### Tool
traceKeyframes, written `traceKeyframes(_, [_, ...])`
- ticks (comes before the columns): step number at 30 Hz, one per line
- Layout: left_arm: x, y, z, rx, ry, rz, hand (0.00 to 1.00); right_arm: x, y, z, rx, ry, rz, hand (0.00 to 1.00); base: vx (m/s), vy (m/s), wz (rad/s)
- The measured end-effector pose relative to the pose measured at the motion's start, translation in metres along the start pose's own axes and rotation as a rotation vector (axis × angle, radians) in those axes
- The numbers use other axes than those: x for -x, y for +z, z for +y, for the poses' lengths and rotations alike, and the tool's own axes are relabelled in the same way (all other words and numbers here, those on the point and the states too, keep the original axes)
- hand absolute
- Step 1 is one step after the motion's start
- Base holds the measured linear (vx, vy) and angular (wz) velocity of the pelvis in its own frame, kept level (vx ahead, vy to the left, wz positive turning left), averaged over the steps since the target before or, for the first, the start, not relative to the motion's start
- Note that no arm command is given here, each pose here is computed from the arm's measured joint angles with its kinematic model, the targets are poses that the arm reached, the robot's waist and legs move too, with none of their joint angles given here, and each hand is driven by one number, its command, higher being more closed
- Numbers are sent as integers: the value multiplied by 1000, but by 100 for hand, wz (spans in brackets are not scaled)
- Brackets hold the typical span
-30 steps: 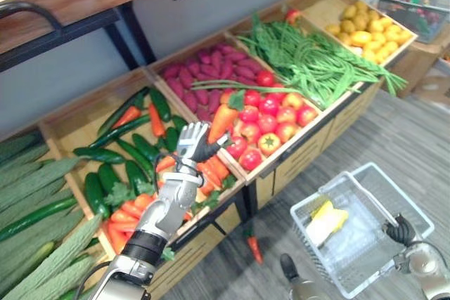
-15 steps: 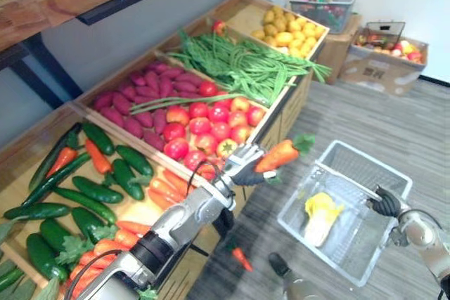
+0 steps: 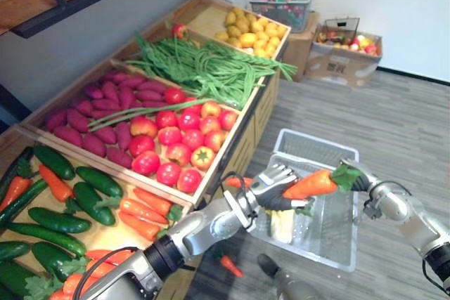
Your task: Pick vegetable in the basket
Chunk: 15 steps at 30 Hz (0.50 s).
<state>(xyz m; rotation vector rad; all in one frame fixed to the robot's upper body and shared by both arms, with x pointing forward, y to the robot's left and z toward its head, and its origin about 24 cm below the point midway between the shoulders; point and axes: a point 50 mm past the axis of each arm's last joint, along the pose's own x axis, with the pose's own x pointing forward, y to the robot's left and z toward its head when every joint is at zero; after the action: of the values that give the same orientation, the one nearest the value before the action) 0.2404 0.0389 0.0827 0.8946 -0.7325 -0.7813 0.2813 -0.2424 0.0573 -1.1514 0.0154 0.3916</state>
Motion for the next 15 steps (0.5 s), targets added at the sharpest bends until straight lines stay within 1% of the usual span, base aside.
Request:
traceKeyframes(5, [-7, -1, -18, 51, -33, 26, 100, 0, 1, -3, 12, -2, -6, 100, -10, -12, -3])
traceKeyframes(15, [-16, -20, -50, 43, -135, 141, 100, -13, 43, -11, 39, -8, -187, 100, 2, -14, -11])
